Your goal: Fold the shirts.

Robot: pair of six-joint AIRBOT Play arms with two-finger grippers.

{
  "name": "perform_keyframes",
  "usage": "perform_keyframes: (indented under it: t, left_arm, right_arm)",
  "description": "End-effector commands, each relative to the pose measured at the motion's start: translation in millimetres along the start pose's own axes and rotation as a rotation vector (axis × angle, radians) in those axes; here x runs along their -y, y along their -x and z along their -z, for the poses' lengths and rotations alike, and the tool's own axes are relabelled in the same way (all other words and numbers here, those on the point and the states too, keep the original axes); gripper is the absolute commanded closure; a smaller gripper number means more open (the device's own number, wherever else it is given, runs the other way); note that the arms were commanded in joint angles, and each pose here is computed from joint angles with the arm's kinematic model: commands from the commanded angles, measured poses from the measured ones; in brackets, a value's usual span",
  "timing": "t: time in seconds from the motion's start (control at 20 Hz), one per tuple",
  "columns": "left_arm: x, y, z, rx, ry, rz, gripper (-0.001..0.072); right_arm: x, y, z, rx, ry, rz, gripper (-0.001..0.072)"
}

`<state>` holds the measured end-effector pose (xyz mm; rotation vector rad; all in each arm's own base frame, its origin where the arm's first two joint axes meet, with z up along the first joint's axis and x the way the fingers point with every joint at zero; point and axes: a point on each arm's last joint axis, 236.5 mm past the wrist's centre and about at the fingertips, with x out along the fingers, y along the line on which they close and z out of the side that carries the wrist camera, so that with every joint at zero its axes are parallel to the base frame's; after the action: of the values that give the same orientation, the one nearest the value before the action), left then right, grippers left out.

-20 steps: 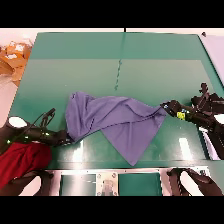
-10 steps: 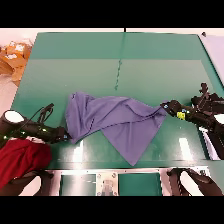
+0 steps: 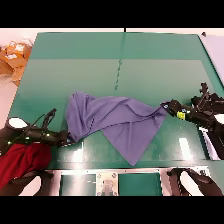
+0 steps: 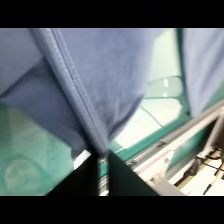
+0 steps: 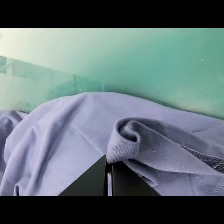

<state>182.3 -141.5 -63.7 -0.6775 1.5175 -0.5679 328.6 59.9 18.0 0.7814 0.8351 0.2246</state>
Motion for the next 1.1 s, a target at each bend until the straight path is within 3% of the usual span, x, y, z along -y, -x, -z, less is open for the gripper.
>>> perform_keyframes:
  t: [0.0,0.15,0.3,0.45,0.55,0.7,0.8,0.9,1.05]
  left_arm:
    - [27.7,11.6,-33.2,0.116,-0.069,0.079,0.0680]
    - [86.6,70.2,-84.6,0.283,-0.255,0.094,0.0681]
    - [209.2,195.7,-107.6,0.622,-0.573,0.073,0.0682]
    - [356.1,358.5,-38.9,1.114,-0.964,-0.034,0.0682]
    - [418.9,449.1,43.1,1.443,-1.118,-0.156,0.0681]
    - [453.5,531.7,153.8,1.836,-1.171,-0.278,0.0681]
    - [457.3,552.5,190.5,1.962,-1.186,-0.335,0.0680]
    - [452.9,559.2,188.9,1.985,-1.167,-0.376,0.0680]
    - [424.2,558.2,126.1,1.891,-1.044,-0.455,0.0680]
  right_arm:
    - [-13.2,5.0,-9.9,0.008,0.030,-0.022,0.0700]
    - [-65.6,34.5,-62.8,0.124,0.155,-0.083,0.0700]
    - [-148.4,95.6,-116.6,0.267,0.307,-0.166,0.0700]
    - [-244.8,193.5,-151.7,0.482,0.463,-0.256,0.0700]
    - [-303.7,272.5,-156.4,0.659,0.567,-0.295,0.0701]
    - [-356.3,375.8,-142.7,0.918,0.688,-0.224,0.0700]
    - [-376.1,426.6,-128.5,1.063,0.743,-0.147,0.0701]
    - [-384.9,457.3,-120.5,1.152,0.748,-0.105,0.0701]
    - [-367.6,455.1,-141.1,1.157,0.698,-0.037,0.0700]
